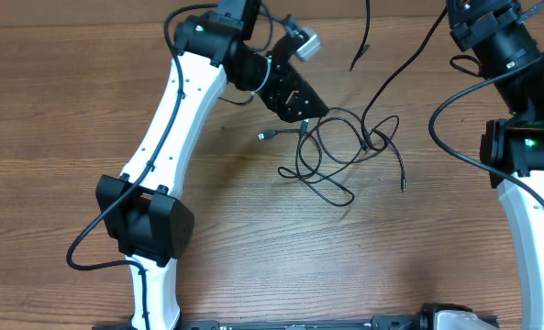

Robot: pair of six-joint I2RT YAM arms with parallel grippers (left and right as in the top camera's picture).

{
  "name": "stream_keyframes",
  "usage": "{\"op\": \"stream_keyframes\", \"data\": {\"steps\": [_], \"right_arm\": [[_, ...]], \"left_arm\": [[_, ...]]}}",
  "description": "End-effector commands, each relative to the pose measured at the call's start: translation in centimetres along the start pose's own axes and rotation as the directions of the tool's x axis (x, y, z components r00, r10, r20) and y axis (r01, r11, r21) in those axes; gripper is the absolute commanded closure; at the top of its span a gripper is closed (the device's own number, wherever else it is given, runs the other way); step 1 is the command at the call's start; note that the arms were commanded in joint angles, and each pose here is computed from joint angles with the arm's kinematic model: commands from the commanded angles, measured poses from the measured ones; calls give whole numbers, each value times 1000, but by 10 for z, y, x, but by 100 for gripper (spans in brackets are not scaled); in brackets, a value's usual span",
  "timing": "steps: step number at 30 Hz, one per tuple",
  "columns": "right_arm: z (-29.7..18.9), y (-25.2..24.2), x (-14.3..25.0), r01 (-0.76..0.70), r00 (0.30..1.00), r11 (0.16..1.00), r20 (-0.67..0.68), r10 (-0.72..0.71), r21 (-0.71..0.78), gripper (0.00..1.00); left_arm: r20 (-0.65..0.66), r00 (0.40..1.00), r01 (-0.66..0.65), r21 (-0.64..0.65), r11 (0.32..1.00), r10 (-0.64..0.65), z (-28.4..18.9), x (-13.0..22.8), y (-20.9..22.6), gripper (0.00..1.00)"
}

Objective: Untangle cables

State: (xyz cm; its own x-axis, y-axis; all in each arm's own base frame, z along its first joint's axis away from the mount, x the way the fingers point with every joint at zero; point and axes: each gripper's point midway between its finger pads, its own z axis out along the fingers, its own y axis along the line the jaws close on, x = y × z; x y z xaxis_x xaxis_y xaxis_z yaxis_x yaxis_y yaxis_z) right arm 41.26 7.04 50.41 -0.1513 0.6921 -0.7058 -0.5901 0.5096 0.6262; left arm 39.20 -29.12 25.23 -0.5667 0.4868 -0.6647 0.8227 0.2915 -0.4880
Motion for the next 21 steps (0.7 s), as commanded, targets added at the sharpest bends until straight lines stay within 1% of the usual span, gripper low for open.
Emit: {"op": "stream_keyframes", "data": {"steps": [1,9,16,21], "right_arm": [[3,3,-6,20,1000,1000,12,-20,-4,96],[8,-22,8,-27,999,998,-31,29,54,96],[14,-53,25,-73,994,991,-73,82,112,96],[17,-64,38,-95,987,988,-116,109,120,96]], "left_arm": [[49,994,-104,98,990,99,10,-10,-21,0],[82,974,-222,129,966,213,32,-26,-43,0],[108,958,-280,139,950,267,41,-34,-54,0],[134,941,-326,132,936,309,45,-43,-58,0]]}}
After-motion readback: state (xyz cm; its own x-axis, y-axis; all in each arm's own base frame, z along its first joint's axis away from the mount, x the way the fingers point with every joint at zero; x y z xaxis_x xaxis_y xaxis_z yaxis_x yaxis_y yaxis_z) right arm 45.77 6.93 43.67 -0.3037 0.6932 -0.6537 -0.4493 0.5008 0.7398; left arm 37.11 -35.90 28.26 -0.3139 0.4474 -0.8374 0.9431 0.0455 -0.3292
